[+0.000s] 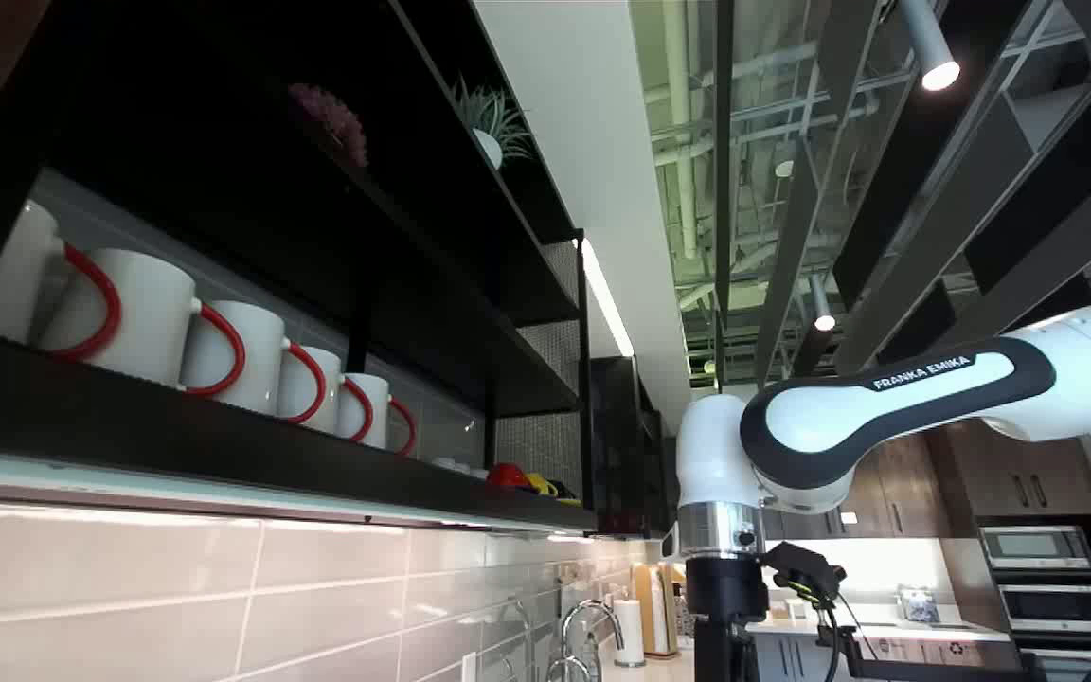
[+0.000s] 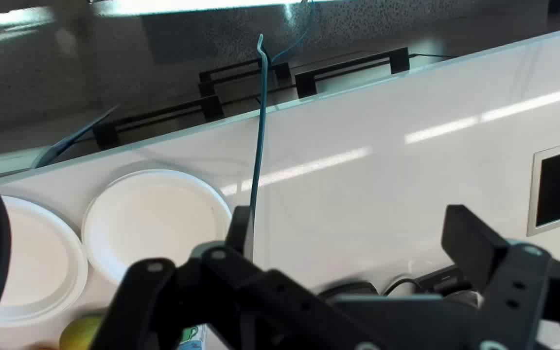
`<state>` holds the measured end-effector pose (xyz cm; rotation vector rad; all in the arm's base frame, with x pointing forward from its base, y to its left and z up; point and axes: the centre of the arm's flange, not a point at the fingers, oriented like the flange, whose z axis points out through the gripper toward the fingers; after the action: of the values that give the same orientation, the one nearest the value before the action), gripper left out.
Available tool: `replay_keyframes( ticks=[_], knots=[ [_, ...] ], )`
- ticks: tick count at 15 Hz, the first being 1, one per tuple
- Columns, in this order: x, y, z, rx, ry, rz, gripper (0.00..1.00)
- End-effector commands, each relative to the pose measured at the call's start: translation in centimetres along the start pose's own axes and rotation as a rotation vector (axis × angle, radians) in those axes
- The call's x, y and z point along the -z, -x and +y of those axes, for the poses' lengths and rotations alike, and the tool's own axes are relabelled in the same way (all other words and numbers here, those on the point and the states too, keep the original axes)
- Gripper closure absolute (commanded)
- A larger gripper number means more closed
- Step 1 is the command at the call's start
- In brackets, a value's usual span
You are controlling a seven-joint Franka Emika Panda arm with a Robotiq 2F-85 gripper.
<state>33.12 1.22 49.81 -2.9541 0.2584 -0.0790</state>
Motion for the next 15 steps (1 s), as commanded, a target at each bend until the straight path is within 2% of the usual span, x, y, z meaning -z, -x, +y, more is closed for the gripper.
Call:
replay_keyframes(
  ticks=[1,15],
  knots=[
    [0.0,0.0,0.0,0.0,0.0,0.0,0.0],
    [0.01,0.0,0.0,0.0,0.0,0.0,0.0]
  ],
)
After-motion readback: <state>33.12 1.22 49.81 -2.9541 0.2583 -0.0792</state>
